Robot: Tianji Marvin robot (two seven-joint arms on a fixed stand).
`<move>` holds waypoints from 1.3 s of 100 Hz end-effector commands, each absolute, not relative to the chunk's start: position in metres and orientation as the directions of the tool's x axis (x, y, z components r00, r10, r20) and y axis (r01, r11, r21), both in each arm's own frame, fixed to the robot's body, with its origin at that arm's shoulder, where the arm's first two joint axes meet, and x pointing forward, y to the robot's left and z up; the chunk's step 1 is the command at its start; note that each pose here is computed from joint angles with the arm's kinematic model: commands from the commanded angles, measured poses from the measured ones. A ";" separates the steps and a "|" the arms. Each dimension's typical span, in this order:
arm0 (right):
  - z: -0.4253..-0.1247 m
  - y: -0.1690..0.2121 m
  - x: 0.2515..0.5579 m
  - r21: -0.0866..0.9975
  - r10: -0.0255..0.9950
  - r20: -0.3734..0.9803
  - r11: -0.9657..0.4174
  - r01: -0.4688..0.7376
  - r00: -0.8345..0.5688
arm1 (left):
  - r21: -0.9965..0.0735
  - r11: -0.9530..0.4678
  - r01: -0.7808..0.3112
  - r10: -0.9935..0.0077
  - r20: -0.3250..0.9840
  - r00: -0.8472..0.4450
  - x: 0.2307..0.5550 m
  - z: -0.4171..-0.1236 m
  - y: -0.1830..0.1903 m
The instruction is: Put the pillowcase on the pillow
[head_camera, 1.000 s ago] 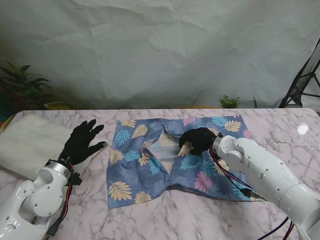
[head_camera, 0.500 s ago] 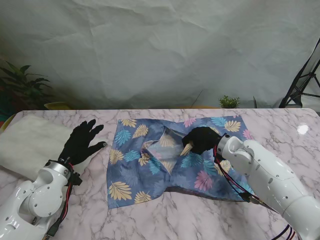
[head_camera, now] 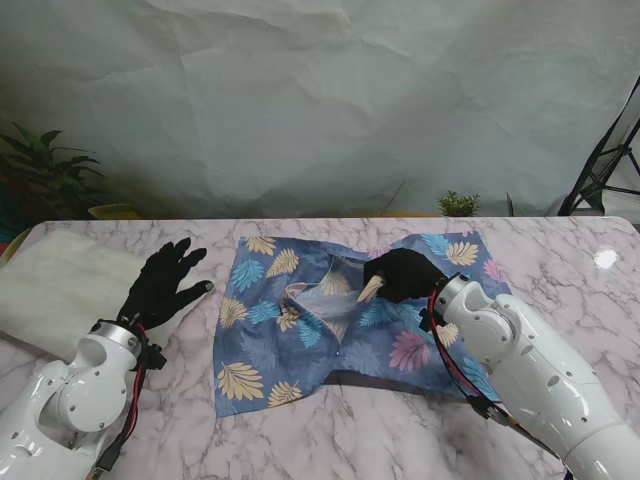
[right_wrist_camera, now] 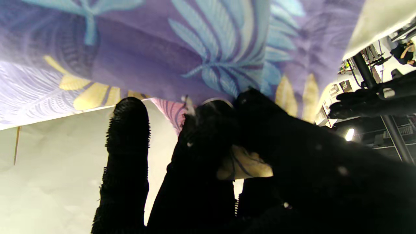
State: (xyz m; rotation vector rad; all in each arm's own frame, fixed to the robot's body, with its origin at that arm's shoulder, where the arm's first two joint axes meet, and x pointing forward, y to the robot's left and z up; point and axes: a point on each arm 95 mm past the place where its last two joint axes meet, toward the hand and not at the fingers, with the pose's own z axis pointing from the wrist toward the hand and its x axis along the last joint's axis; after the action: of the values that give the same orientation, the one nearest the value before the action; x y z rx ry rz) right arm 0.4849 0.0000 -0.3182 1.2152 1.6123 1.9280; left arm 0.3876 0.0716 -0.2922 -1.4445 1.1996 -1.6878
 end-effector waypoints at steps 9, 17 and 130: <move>-0.305 0.012 0.484 0.923 0.709 0.384 -0.314 0.223 -0.591 | -0.907 -0.403 -0.126 -0.883 0.421 -0.206 0.388 -0.290 0.076; -0.303 0.015 0.484 0.924 0.706 0.382 -0.318 0.215 -0.596 | -0.912 -0.390 -0.129 -0.889 0.410 -0.207 0.389 -0.285 0.079; -0.317 0.003 0.477 0.913 0.754 0.408 -0.328 0.243 -0.515 | -0.785 0.420 -0.456 -0.907 -0.338 -0.252 0.340 -0.262 0.233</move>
State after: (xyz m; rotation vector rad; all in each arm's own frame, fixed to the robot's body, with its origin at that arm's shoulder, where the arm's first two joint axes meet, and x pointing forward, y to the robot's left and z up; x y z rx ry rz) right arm 0.4785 0.0049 -0.3110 1.2526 1.5395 1.9166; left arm 0.3463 0.2268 -0.2596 -1.1359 1.8431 -0.7578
